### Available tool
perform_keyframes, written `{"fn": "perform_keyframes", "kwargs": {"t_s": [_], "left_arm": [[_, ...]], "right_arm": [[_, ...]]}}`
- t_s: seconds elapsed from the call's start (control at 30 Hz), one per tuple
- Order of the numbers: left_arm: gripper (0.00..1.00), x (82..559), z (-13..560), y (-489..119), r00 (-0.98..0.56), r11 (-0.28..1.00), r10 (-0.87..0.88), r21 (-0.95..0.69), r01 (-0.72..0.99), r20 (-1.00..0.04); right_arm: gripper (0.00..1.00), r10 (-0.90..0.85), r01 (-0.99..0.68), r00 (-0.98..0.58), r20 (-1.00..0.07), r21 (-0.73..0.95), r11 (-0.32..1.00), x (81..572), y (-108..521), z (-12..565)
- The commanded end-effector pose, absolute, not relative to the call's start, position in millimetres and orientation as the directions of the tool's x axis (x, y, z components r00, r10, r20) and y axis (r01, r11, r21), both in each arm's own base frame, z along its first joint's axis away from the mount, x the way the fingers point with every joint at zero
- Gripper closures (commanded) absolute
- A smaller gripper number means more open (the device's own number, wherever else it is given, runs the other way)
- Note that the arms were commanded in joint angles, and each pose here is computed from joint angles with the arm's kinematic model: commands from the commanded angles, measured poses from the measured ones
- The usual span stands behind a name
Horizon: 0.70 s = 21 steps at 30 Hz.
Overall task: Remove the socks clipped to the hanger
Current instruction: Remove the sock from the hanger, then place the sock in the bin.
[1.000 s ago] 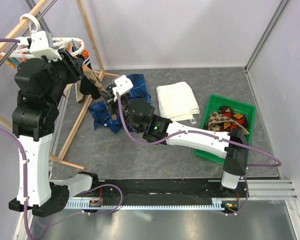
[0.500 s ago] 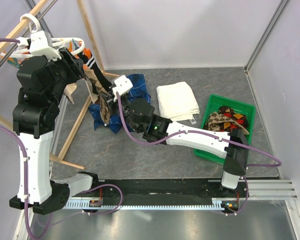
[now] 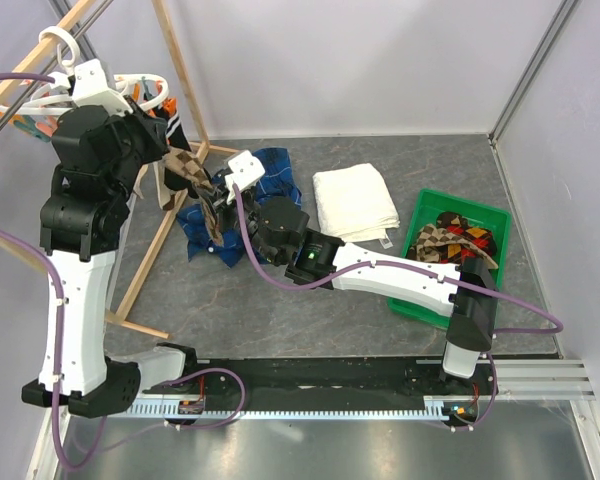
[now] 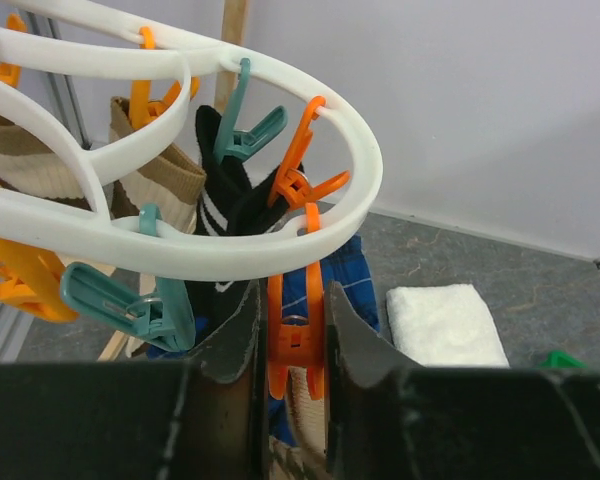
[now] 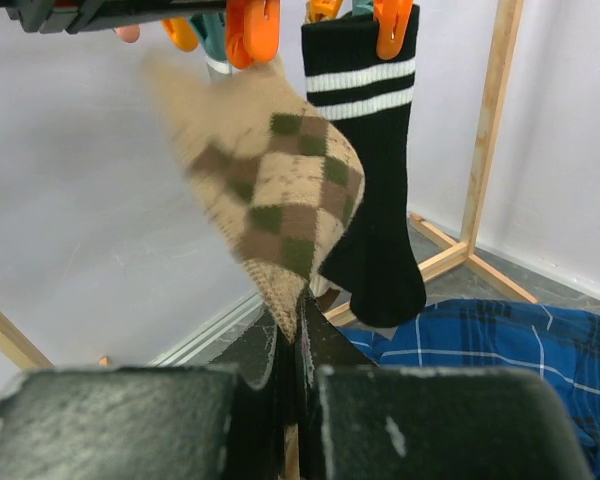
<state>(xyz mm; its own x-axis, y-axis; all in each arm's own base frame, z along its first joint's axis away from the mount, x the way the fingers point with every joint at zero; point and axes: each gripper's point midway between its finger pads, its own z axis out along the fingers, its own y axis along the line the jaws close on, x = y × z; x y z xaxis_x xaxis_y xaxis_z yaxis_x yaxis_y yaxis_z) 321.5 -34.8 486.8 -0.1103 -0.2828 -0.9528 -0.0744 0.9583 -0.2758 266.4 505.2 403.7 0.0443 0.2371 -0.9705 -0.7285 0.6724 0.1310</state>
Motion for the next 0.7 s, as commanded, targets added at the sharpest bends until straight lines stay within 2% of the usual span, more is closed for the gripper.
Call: {"fn": "perform_keyframes", "kwargs": {"t_s": [0.0,0.13,0.27,0.37,0.5,0.67], "left_arm": [[0.98,320.5,508.4,-29.0,-0.022,0.953,-0.296,-0.294,-0.074,-0.955],[0.98,315.3,515.4,-25.9,0.005,0.958,-0.277,-0.276,-0.072,-0.961],[0.98,311.6,517.9,-26.1,0.010,0.965,-0.256,-0.256,-0.059,-0.967],[0.98,304.9,516.5,-27.4,0.007,0.970,-0.239,-0.239,-0.041,-0.971],[0.91,296.5,509.0,-21.0,0.008,0.970,-0.232,-0.232,-0.067,-0.973],[0.84,291.0,508.9,-12.4,0.020,0.973,-0.206,-0.207,-0.102,-0.978]], "right_arm": [[1.00,0.300,-0.736,0.048,-0.953,0.170,0.656,262.0,500.6,426.4],[1.00,0.266,-0.707,0.027,-0.964,0.170,0.687,264.0,486.3,409.0],[1.00,0.186,-0.615,-0.005,-0.983,0.150,0.774,275.6,447.5,389.4],[1.00,0.118,-0.465,-0.046,-0.992,0.126,0.877,291.0,385.0,383.0],[0.98,-0.039,-0.237,-0.131,-0.991,-0.007,0.972,310.7,290.3,352.4],[0.96,-0.070,0.042,-0.158,-0.985,-0.078,0.996,322.5,174.9,343.0]]}}
